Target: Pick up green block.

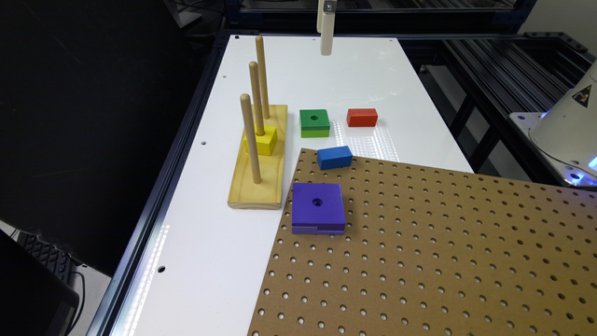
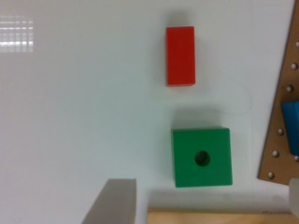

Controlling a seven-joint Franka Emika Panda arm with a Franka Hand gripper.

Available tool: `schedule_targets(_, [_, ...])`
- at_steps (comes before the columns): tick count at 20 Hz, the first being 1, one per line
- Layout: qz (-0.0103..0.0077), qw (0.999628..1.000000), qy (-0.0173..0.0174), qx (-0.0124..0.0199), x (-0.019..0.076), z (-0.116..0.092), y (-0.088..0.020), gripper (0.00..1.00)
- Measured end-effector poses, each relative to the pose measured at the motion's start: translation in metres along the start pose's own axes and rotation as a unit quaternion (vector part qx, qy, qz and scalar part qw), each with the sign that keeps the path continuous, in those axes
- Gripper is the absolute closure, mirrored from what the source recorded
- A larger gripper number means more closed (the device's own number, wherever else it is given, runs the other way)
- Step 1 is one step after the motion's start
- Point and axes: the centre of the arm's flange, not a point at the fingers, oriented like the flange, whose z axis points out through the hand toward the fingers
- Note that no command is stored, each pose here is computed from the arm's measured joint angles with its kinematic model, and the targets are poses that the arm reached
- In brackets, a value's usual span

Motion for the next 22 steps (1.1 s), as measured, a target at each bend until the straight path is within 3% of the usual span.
schedule_targets(6, [0.0000, 0.999999, -0.0013, -0.0006, -0.0019, 0.001, -0.001, 0.00])
schedule_targets(13, [-0.0033, 0.999984, -0.0043, -0.0019, -0.0086, 0.004, -0.007, 0.00])
schedule_targets(17, [-0.0029, 0.999964, -0.0069, -0.0039, -0.0121, 0.006, -0.008, 0.00])
schedule_targets(20, [-0.0028, 0.999921, -0.0104, -0.0065, -0.0169, 0.016, -0.004, 0.00])
schedule_targets(22, [-0.0027, 0.999917, -0.0107, -0.0067, -0.0202, 0.023, -0.002, 0.00])
